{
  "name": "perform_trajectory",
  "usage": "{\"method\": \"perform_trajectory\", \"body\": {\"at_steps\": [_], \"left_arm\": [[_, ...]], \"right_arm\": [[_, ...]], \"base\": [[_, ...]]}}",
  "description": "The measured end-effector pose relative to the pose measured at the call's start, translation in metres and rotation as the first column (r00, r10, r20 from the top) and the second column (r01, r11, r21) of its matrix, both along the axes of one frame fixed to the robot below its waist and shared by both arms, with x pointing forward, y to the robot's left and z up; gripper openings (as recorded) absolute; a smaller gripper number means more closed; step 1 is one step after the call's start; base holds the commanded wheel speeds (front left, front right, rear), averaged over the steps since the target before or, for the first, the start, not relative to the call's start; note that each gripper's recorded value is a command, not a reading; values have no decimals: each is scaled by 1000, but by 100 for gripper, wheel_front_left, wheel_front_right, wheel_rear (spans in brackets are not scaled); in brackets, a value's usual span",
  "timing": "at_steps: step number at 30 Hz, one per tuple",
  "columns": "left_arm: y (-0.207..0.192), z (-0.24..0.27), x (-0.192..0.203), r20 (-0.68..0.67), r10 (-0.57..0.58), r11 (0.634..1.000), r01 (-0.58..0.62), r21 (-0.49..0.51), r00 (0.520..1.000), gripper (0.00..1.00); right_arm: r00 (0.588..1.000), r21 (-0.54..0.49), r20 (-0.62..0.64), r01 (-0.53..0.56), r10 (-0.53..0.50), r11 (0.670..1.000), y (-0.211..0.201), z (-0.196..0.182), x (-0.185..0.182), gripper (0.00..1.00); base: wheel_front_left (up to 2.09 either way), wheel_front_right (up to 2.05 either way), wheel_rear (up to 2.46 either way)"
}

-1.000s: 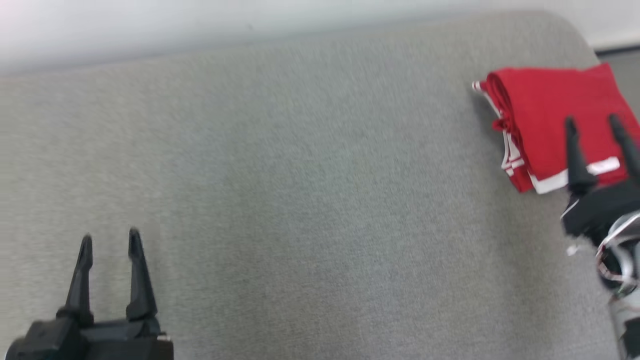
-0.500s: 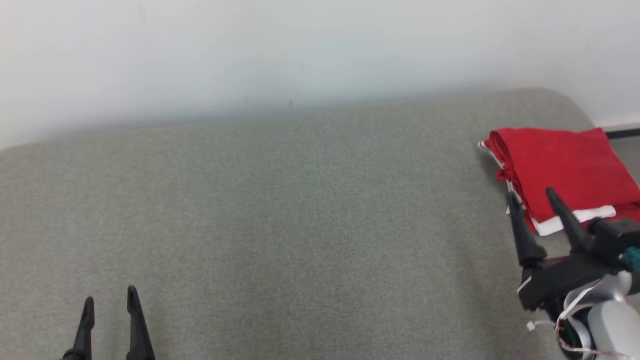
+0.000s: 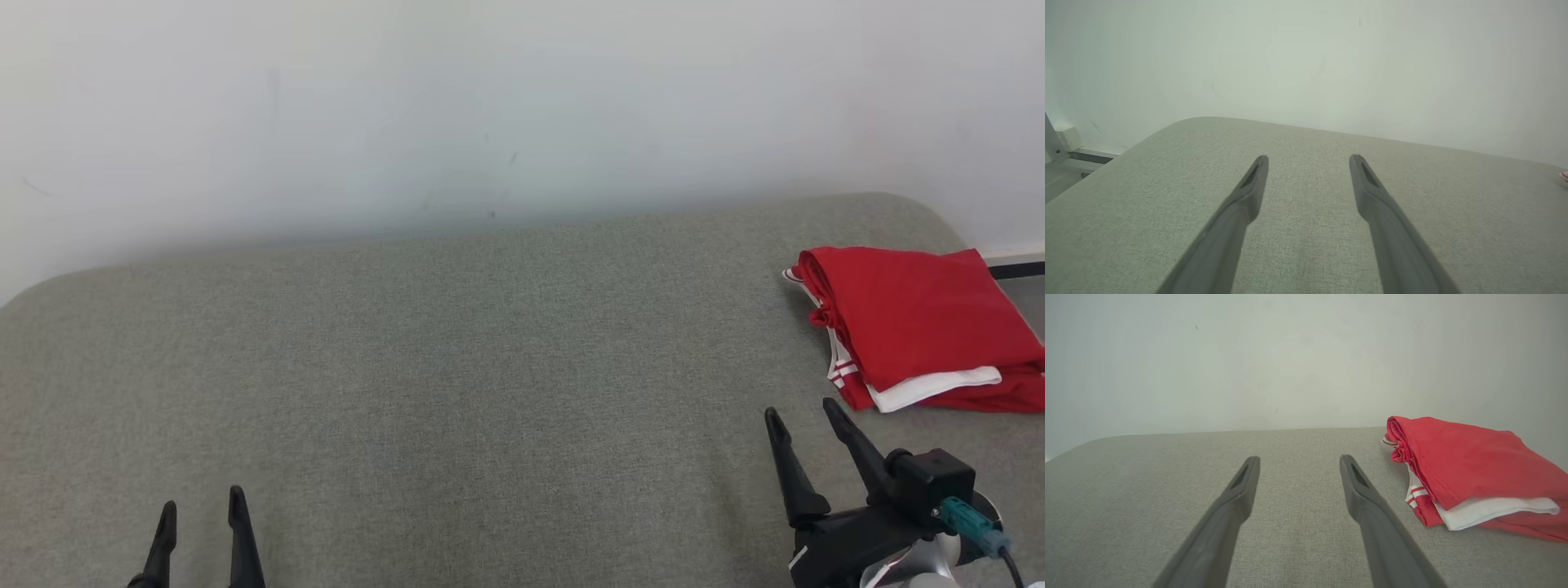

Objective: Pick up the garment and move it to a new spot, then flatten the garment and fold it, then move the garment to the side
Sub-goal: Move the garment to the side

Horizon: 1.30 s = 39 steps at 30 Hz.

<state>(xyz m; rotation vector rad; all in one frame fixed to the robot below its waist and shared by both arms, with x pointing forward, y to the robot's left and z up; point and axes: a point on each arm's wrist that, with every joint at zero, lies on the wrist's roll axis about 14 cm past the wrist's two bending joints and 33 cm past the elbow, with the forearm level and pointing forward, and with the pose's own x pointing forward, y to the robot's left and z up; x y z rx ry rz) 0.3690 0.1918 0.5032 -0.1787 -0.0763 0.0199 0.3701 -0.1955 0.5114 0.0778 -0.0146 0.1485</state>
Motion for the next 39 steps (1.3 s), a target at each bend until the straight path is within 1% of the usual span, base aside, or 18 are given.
{"method": "perform_trajectory", "body": {"at_steps": [10, 14, 20, 26, 39], "left_arm": [[-14, 2, 10, 3, -46, 999, 46, 12, 999, 100], [-19, -1, 9, -5, -70, 997, 70, 40, 998, 100], [-23, -7, 5, -24, -90, 995, 92, 51, 996, 100], [-20, -15, 2, -48, -82, 995, 85, 47, 995, 100], [-15, -17, 1, -57, -66, 997, 68, 40, 996, 100]], "right_arm": [[999, 11, -33, 25, -25, 1000, 2, -19, -7, 100], [999, 10, -47, 28, -28, 1000, 2, -25, -7, 100], [998, 12, -57, 30, -29, 999, 3, -30, -9, 100], [998, 15, -62, 28, -27, 1000, 4, -32, -10, 100], [997, 19, -71, 16, -15, 1000, 9, -35, -9, 100]], "base": [[0, 0, 0], [0, 0, 0], [0, 0, 0], [0, 0, 0], [0, 0, 0]]}}
